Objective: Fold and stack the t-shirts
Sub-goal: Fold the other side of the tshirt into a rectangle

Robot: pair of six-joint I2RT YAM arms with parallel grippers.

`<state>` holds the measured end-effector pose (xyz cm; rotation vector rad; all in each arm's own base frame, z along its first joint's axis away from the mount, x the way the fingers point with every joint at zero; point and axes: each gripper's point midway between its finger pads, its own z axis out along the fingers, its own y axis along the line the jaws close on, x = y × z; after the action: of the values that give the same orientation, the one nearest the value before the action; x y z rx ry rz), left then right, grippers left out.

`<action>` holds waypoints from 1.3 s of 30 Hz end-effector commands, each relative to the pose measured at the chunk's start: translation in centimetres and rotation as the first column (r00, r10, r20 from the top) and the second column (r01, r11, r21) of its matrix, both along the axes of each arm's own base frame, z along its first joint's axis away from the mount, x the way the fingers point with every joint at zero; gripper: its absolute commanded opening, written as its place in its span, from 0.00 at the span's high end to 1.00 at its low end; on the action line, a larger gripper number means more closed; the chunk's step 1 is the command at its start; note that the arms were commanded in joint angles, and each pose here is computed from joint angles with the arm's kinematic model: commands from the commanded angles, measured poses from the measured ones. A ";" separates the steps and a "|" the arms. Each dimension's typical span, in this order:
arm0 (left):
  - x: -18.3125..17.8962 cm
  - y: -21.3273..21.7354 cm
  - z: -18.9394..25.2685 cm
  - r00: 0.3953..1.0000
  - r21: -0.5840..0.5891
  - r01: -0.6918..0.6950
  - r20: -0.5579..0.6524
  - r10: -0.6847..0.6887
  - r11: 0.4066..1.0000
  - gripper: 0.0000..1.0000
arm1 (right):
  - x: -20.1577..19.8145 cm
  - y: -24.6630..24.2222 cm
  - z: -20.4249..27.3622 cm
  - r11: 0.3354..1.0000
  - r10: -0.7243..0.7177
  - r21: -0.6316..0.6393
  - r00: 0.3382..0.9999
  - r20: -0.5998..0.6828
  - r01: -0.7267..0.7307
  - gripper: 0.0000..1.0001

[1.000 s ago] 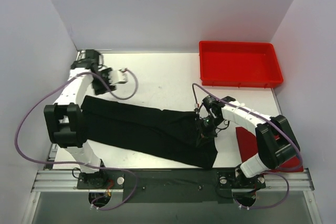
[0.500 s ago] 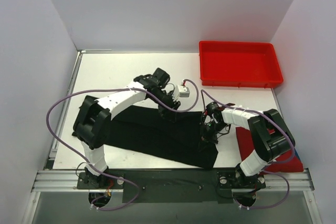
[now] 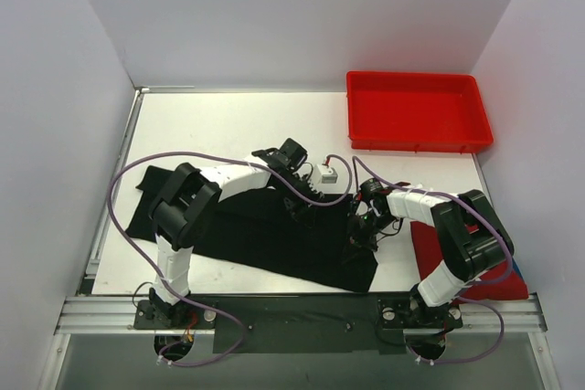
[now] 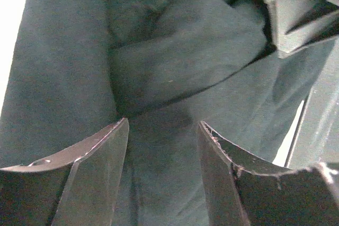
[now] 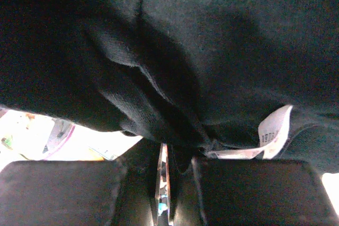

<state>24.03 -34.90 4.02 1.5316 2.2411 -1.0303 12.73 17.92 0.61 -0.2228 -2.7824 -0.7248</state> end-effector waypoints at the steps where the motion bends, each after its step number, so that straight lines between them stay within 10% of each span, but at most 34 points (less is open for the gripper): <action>1: 2.9 0.0 0.0 0.995 -0.023 -0.058 0.079 0.060 0.998 0.35 | 0.0 -0.7 -0.7 0.999 -0.008 -0.032 1.000 0.025 0.008 1.00; 11: 3.5 0.7 -0.7 0.991 0.059 -0.100 0.095 0.094 0.993 0.32 | 0.0 -0.8 -0.7 1.000 0.004 -0.021 1.000 0.029 -0.004 1.00; 20: 1.0 0.8 -1.1 0.999 0.067 -0.033 0.028 0.031 0.997 0.62 | 0.2 -0.7 -0.7 1.000 0.008 -0.012 1.000 0.030 -0.007 1.00; 24: 1.6 0.4 0.6 0.999 0.042 -0.025 0.024 0.024 0.999 1.00 | 0.5 -0.7 -0.3 1.000 0.006 -0.012 0.999 0.038 -0.006 1.00; 39: -0.5 3.3 6.4 0.998 -0.053 -0.006 -0.067 0.002 0.999 1.00 | 1.7 0.3 3.1 0.997 0.069 0.035 0.988 0.136 -0.074 1.00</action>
<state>25.52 -31.83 6.87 1.4519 2.3309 -1.0498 13.79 18.13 1.26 -0.1719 -2.8192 -0.7796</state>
